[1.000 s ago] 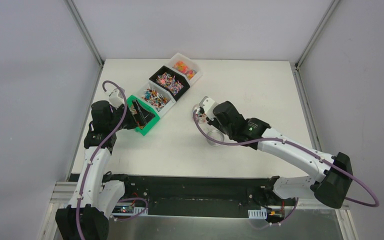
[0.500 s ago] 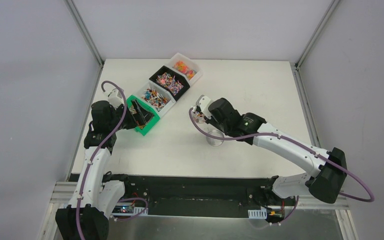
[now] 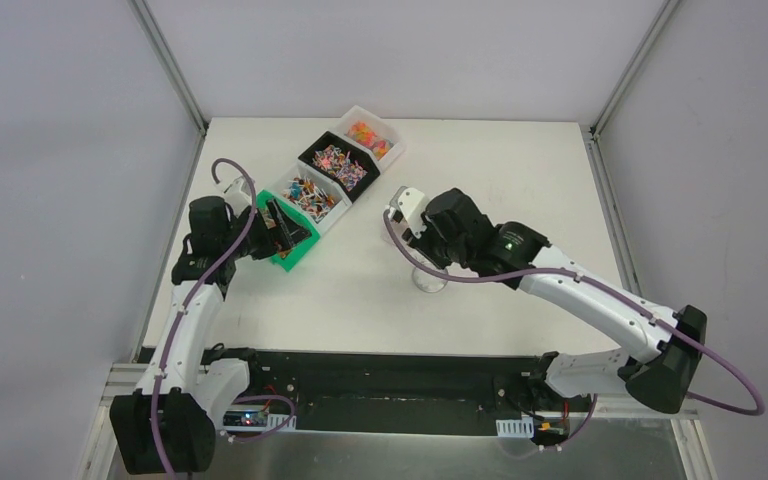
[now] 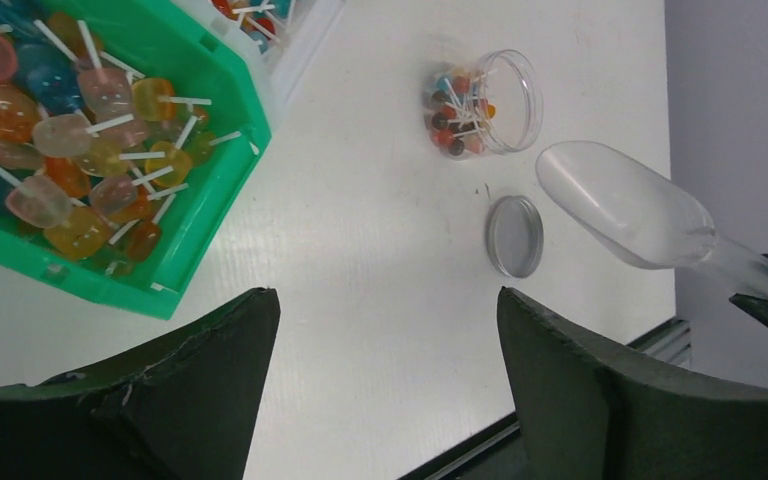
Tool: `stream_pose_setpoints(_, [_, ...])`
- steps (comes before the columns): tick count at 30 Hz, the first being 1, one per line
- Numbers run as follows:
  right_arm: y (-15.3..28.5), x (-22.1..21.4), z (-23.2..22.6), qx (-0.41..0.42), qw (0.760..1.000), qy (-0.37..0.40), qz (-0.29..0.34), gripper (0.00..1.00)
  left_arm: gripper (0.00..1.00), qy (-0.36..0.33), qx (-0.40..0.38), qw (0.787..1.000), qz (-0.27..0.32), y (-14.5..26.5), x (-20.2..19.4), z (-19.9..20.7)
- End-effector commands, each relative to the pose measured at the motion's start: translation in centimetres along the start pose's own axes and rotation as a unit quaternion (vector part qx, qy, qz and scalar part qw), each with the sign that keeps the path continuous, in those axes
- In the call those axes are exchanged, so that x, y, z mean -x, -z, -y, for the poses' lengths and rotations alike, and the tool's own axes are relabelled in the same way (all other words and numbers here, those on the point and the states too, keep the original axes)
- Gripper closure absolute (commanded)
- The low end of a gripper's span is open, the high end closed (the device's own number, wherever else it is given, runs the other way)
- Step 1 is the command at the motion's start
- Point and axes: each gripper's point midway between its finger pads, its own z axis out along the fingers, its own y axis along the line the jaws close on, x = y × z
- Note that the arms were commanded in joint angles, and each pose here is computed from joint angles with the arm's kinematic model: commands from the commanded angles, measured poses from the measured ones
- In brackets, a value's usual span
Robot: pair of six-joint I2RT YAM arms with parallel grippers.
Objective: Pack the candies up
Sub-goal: Place the fake candies in the packing bottle, then adjust the spatula.
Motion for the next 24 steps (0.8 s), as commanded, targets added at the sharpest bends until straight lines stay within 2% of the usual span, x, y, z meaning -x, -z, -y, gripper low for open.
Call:
stream_pose_setpoints(1, [3.2, 5.5, -2.1, 0.078, 0.989, -0.05, 0.116, 1.0, 0.21, -0.004, -0.086, 0.996, -0.006, 0.2, 1.9, 4.6])
stream_pose_setpoints(10, [5.4, 10.3, -4.7, 0.167, 0.958, -0.075, 0.22, 1.0, 0.26, -0.008, -0.149, 0.987, -0.051, -1.1, 0.2, 9.0])
stream_pose_setpoints(16, [6.0, 12.7, -4.1, 0.161, 0.947, -0.082, 0.265, 1.0, 0.31, 0.009, -0.164, 0.983, -0.082, -2.2, -1.3, 9.2])
stream_pose_setpoints(24, [7.6, 15.6, -1.0, 0.092, 0.924, -0.114, 0.353, 1.0, 0.44, 0.021, -0.157, 0.981, -0.114, -3.2, -3.0, 8.4])
